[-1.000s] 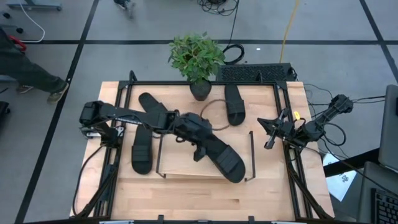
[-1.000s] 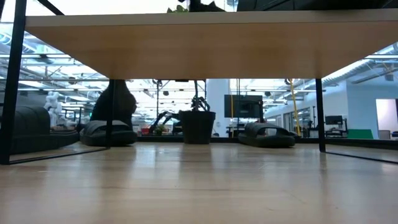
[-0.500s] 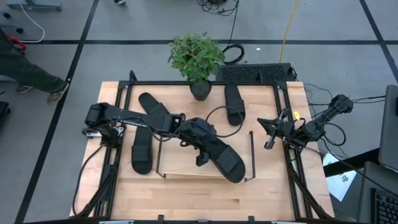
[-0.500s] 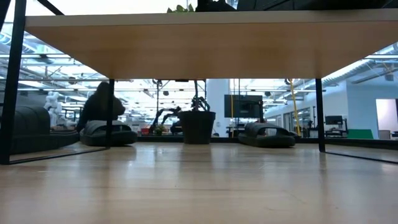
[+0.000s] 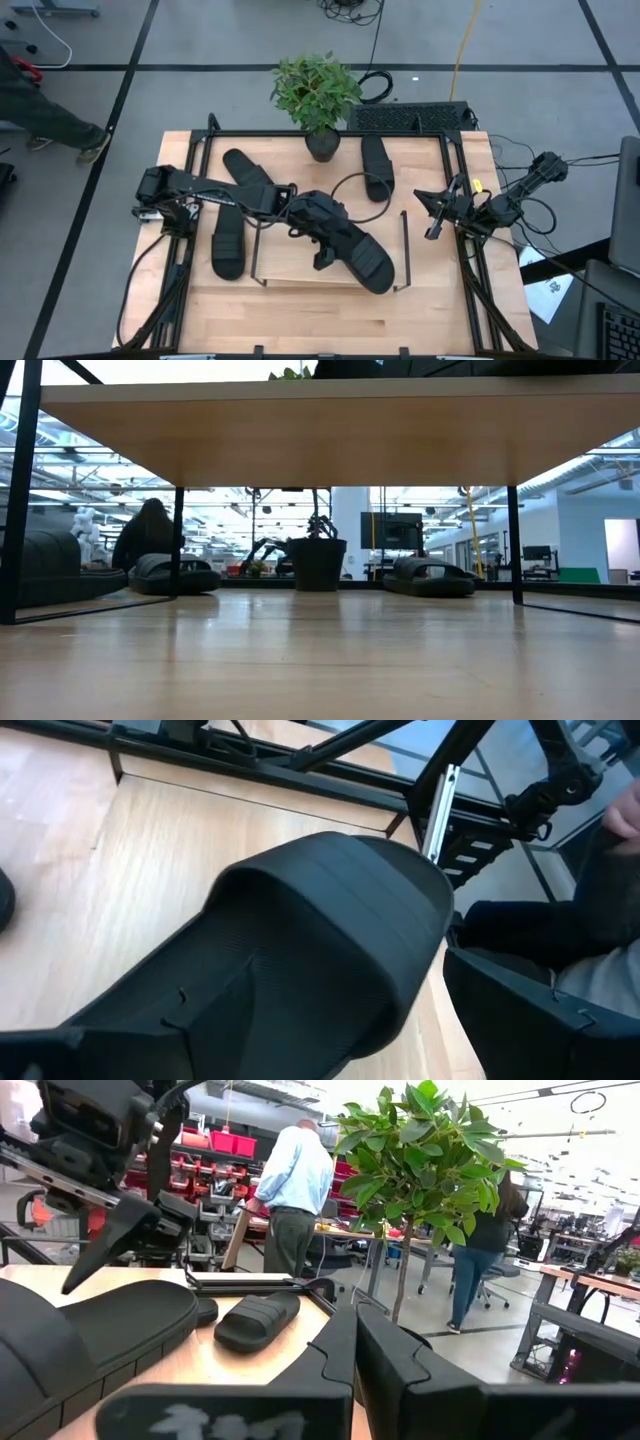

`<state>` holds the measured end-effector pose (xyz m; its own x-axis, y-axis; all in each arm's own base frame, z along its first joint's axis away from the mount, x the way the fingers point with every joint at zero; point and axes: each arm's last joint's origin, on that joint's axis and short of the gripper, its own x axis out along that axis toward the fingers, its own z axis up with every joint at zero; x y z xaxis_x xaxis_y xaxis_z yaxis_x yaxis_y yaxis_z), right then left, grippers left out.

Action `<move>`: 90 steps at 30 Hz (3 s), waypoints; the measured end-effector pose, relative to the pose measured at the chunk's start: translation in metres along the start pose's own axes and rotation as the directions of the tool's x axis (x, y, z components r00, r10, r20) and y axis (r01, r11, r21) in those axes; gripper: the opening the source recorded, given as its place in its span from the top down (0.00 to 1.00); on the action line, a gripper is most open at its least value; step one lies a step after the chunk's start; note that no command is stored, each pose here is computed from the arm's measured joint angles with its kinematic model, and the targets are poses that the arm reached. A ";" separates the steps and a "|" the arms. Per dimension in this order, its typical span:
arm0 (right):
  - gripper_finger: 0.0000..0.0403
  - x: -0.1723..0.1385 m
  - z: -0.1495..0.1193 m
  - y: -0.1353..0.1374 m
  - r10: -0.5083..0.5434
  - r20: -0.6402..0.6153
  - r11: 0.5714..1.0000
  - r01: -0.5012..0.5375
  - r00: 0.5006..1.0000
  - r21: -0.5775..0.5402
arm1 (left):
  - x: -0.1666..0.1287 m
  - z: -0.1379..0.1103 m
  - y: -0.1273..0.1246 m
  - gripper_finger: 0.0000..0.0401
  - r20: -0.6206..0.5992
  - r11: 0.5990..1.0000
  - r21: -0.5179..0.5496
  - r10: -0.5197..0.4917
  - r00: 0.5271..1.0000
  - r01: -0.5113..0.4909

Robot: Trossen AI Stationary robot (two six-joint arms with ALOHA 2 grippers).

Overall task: Pick and place slides into the shelf
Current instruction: Put the black slipper on the shelf

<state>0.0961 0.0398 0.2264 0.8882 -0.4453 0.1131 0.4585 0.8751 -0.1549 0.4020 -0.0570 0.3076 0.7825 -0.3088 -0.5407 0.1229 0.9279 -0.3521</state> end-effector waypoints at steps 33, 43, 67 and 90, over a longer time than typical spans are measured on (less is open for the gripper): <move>1.00 0.000 0.000 0.000 -0.001 -0.001 1.000 0.001 1.000 -0.002 | 0.027 -0.009 -0.002 0.89 0.007 0.988 0.156 0.003 1.000 -0.004; 1.00 0.000 0.000 0.000 -0.002 -0.001 1.000 0.002 1.000 -0.002 | 0.017 -0.003 0.011 0.99 -0.072 0.960 0.257 -0.093 0.993 0.108; 1.00 0.000 0.000 0.000 -0.003 -0.001 1.000 0.002 1.000 -0.002 | -0.005 0.054 0.039 1.00 -0.285 0.927 0.310 -0.122 0.951 0.212; 1.00 0.000 0.001 -0.001 -0.006 0.006 1.000 0.006 1.000 -0.015 | 0.021 0.068 0.064 1.00 -0.337 0.891 0.272 -0.266 0.903 0.363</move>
<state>0.0958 0.0395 0.2278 0.8851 -0.4498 0.1197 0.4646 0.8693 -0.1687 0.4673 0.0100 0.3259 0.4686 -0.5958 -0.6522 0.5602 0.7713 -0.3021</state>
